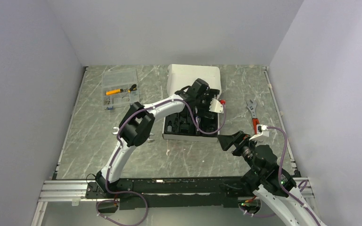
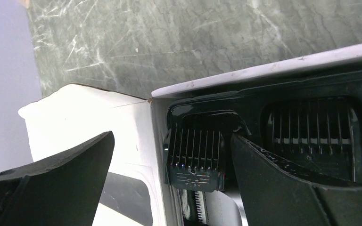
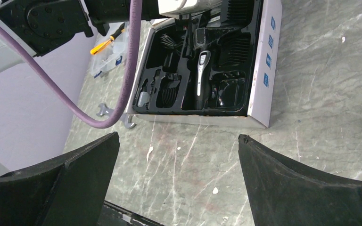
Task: Sort the hair-cutting tools
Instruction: Place the haircut tool in the storage box.
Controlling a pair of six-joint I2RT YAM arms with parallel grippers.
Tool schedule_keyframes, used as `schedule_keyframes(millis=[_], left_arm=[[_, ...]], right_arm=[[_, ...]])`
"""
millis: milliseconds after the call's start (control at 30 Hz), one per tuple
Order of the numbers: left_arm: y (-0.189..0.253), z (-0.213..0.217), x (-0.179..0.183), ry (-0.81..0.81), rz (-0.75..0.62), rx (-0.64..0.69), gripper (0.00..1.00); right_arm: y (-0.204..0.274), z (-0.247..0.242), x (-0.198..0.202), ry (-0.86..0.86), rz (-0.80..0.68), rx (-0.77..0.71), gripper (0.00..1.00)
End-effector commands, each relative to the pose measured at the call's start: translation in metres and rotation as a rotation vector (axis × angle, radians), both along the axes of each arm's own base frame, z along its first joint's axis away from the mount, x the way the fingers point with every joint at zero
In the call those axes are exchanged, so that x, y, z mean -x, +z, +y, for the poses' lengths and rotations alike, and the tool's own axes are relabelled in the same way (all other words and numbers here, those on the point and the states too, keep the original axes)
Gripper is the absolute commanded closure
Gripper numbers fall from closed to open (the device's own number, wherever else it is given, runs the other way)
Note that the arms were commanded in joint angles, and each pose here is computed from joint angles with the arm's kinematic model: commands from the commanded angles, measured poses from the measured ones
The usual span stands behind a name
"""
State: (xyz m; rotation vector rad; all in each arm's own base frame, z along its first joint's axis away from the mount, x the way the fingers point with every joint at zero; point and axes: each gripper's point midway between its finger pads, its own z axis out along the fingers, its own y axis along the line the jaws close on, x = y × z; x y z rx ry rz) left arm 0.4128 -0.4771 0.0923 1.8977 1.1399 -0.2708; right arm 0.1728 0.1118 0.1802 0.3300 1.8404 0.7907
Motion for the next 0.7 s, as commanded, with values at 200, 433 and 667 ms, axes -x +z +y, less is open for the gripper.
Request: schedule_keyframes(millis=[200, 433, 667], left_arm=[[0.143, -0.002, -0.002, 0.065, -0.158, 0.305, 0.01], [0.199, 0.018, 0.004, 0.181, -0.170, 0.452, 0.01], [0.200, 0.057, -0.003, 0.594, 0.203, 0.671, 0.01]], right_arm=[[0.012, 0.000, -0.001, -0.006, -0.034, -0.025, 0.00], [0.012, -0.001, -0.002, -0.013, -0.035, -0.034, 0.00], [0.014, 0.000, -0.002, -0.009, -0.038, -0.031, 0.00]])
